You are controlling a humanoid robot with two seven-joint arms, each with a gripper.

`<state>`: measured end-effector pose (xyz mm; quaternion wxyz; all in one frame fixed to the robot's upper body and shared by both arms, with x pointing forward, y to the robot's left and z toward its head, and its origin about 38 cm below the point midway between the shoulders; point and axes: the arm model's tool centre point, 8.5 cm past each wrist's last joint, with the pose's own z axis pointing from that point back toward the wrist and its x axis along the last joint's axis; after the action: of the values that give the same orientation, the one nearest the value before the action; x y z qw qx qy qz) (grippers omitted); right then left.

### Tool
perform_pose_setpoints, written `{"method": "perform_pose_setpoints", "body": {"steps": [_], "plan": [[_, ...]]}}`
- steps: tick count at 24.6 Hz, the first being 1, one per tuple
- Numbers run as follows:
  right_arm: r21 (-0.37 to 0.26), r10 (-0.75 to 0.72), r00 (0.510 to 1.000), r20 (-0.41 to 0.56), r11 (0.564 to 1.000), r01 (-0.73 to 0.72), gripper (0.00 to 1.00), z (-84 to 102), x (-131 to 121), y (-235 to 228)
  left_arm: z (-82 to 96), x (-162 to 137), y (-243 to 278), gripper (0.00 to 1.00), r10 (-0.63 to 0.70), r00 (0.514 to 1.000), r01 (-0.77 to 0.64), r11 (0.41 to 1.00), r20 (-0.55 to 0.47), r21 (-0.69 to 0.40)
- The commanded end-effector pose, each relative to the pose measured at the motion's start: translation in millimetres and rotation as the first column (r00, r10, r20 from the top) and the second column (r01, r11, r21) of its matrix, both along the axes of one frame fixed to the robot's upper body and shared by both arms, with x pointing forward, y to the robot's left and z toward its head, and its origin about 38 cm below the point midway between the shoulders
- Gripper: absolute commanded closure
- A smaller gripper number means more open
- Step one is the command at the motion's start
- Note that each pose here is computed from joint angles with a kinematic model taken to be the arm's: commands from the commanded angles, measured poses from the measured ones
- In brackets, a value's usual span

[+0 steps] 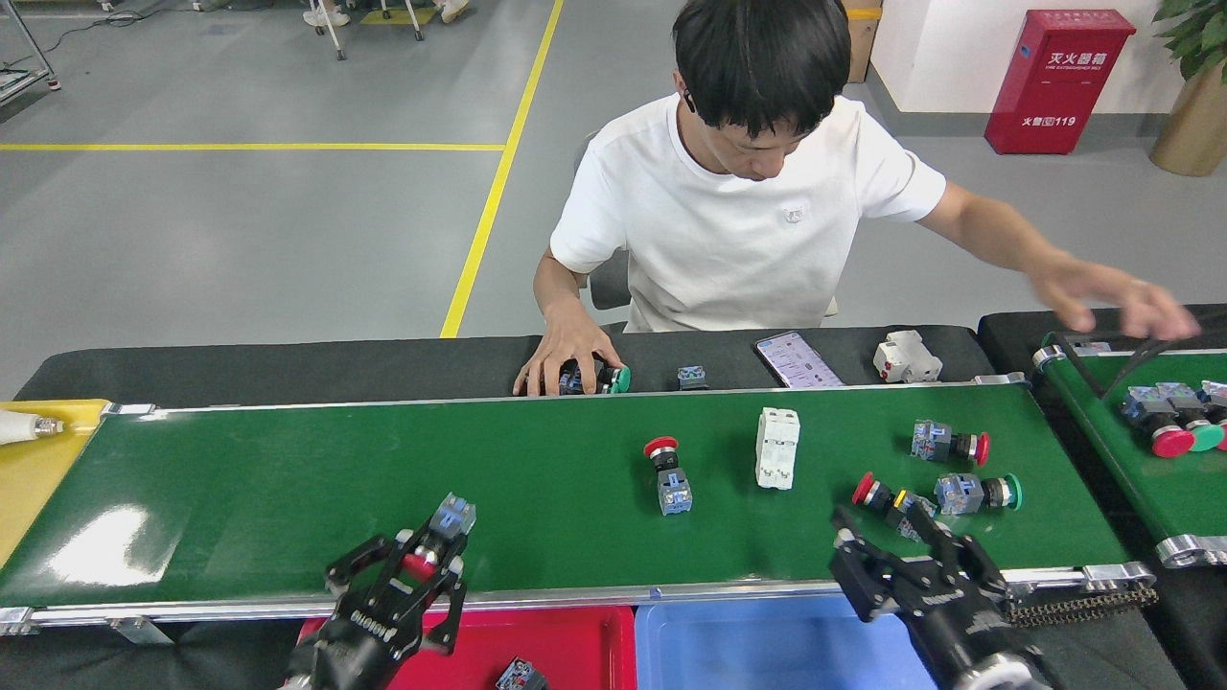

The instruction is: Pick switch part from conveyor to tray

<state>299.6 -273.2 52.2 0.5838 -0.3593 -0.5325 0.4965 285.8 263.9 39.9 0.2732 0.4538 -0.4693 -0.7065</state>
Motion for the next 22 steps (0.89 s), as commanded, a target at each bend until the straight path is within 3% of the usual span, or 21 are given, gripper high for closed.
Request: {"method": "perform_pose_setpoints", "body": {"steps": [1, 3, 5, 6, 9, 13, 18, 22], "plan": [[-0.024, -0.026, 0.997, 0.068, 0.999, 0.027, 0.08, 7.2, -4, -5, 7.8, -15, 8, 0.92, -0.042, 0.997, 0.042, 0.999, 0.057, -0.002], [-0.031, -0.032, 0.996, 0.082, 0.999, 0.035, 0.09, 6.8, -5, -3, 3.5, -28, 10, 0.74, -0.052, 0.998, 0.052, 0.999, 0.044, -0.001], [-0.025, -0.031, 0.994, 0.1, 0.999, 0.034, 0.09, 12.7, 4, 3, 2.2, -30, 13, 0.3, -0.028, 0.999, 0.028, 1.0, 0.043, -0.011], [-0.023, -0.033, 0.994, 0.107, 0.999, 0.035, 0.09, 16.0, 10, 10, 2.5, -29, 12, 0.0, -0.018, 0.999, 0.019, 1.0, 0.046, -0.023], [-0.044, -0.019, 0.991, 0.129, 0.999, 0.025, 0.09, 34.8, 45, 56, 4.3, -27, 4, 0.0, 0.011, 0.998, -0.006, 0.997, 0.058, -0.08], [-0.07, 0.014, 0.997, 0.079, 0.998, -0.009, 0.07, 49.3, 96, 133, 12.4, -22, 19, 0.0, 0.084, 0.994, -0.073, 0.985, 0.065, -0.157], [-0.149, 0.034, 0.999, 0.018, 0.988, -0.031, 0.05, 47.8, 139, 193, 13.4, -25, 81, 0.0, 0.321, 0.942, -0.335, 0.905, -0.096, -0.262], [-0.18, 0.015, 1.0, -0.024, 0.983, -0.019, 0.06, 37.3, 147, 205, 3.8, -36, 109, 0.0, 0.407, 0.9, -0.436, 0.854, -0.156, -0.285]]}}
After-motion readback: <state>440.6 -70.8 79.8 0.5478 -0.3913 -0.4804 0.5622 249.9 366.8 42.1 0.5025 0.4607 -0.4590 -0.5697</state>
